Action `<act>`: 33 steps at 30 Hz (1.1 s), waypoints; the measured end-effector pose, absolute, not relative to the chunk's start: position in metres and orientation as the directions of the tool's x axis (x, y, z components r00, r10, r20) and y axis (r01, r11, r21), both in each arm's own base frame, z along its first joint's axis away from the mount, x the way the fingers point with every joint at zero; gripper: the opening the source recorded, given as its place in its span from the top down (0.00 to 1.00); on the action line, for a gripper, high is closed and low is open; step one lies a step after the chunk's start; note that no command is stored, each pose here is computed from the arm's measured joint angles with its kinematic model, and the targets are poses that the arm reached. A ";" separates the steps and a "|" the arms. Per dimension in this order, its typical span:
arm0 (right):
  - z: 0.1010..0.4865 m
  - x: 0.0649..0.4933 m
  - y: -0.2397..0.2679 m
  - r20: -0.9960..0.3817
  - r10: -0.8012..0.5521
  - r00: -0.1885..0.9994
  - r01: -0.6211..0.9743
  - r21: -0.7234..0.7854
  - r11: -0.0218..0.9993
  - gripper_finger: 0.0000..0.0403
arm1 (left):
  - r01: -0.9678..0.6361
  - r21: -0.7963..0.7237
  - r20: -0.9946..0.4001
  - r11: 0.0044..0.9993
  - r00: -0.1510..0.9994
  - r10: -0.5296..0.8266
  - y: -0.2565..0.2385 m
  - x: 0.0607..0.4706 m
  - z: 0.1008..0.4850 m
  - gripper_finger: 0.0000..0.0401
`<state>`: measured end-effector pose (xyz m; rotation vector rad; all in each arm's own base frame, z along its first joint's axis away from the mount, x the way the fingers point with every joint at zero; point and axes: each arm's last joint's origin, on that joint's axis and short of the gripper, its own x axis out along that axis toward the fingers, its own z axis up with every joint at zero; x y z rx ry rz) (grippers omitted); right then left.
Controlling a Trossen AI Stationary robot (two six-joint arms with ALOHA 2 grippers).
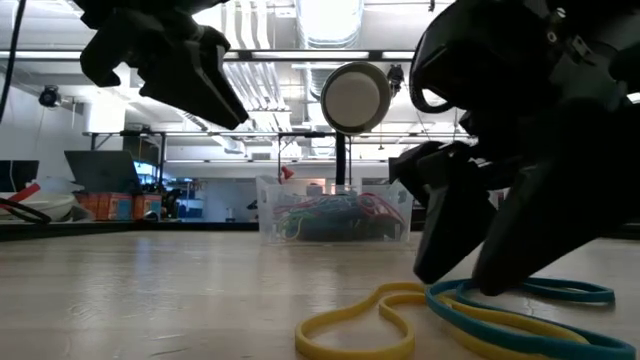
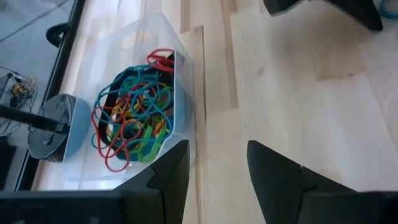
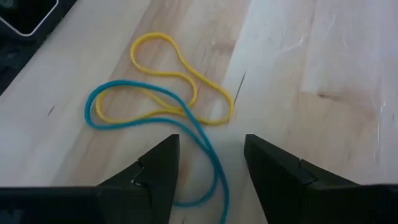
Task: Pick and place rubber bands into bin
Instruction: Put the blue rubber band into the transparent bin
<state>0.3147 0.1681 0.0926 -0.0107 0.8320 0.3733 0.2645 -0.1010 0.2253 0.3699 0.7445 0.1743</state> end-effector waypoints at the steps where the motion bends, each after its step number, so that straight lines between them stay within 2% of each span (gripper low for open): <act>1: 0.091 0.316 0.169 -0.726 0.318 0.610 -0.328 0.134 0.935 0.56 | -0.029 0.384 -0.621 0.923 0.731 0.282 -0.101 0.264 0.225 0.64; 8: 0.081 0.316 0.171 -0.747 0.304 0.592 -0.327 0.123 0.937 0.65 | -0.047 0.388 -0.606 0.920 0.740 0.293 -0.100 0.263 0.224 0.64; 18: 0.081 0.315 0.170 -0.752 0.308 0.583 -0.347 0.112 0.931 0.96 | -0.048 0.389 -0.605 0.920 0.740 0.295 -0.100 0.263 0.224 0.64; 28: 0.106 0.308 0.171 -0.735 0.275 0.620 -0.384 0.021 0.923 0.98 | -0.047 0.389 -0.605 0.920 0.740 0.294 -0.100 0.263 0.224 0.64; 33: 0.127 0.307 0.172 -0.686 0.267 0.677 -0.388 -0.024 0.921 0.98 | -0.047 0.389 -0.605 0.920 0.740 0.294 -0.100 0.263 0.224 0.64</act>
